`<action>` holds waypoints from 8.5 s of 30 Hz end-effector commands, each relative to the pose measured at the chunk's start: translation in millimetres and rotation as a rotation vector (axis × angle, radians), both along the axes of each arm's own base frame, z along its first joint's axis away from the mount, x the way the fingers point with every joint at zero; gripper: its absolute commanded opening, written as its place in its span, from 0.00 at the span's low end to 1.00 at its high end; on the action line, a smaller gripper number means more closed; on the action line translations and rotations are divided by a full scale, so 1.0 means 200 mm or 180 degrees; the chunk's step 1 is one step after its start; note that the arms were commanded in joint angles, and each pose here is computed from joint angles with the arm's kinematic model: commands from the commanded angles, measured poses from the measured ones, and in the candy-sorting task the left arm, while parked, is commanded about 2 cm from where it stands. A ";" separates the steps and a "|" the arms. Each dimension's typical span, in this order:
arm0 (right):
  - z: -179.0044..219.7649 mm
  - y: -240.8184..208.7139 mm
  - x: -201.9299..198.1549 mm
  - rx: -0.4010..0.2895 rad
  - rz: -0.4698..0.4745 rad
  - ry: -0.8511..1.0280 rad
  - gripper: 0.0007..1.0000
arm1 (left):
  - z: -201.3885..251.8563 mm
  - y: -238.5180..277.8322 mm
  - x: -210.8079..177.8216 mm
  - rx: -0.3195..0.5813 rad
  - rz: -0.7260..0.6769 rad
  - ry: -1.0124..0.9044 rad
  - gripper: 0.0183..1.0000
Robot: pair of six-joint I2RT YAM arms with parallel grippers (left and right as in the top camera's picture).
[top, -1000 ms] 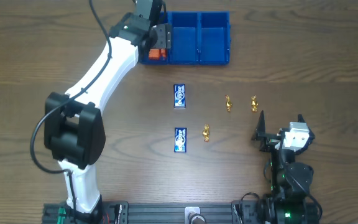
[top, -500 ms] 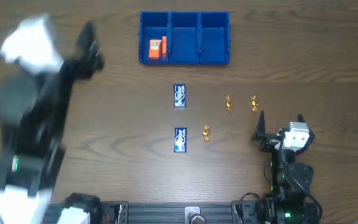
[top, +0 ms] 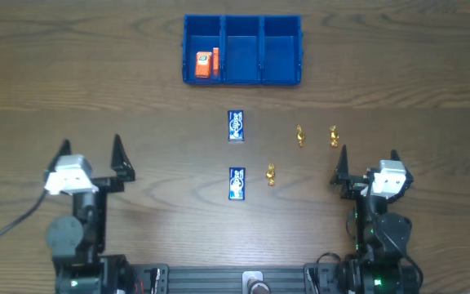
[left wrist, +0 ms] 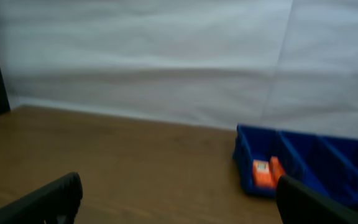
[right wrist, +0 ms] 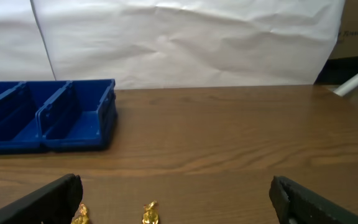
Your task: Sort Candies Into Trays
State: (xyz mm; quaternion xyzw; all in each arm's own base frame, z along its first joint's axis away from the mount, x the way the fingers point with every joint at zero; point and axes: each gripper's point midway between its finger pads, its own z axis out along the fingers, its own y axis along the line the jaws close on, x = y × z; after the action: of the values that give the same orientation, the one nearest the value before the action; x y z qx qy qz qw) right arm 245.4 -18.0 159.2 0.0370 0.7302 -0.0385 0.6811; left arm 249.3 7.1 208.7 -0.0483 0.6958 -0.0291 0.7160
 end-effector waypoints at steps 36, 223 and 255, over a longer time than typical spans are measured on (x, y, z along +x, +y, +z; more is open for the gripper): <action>0.38 0.29 -0.02 0.0582 0.1047 -0.0172 1.00 | -0.37 -0.03 -0.03 0.0018 -0.0100 0.0599 1.00; 0.14 1.20 1.46 0.0072 0.0338 0.2525 0.21 | -0.37 -0.03 -0.03 0.0018 -0.0100 0.0599 1.00; 0.63 1.02 1.02 -0.0029 0.0404 0.2526 0.82 | -0.37 -0.03 -0.03 0.0018 -0.0100 0.0597 1.00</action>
State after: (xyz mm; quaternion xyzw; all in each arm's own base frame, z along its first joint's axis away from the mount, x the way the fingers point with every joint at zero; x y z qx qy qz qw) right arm 491.6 208.6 196.1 -0.0337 0.9580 -0.0084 0.2847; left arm 245.1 3.8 151.4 -0.0456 0.7438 -0.0343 0.6660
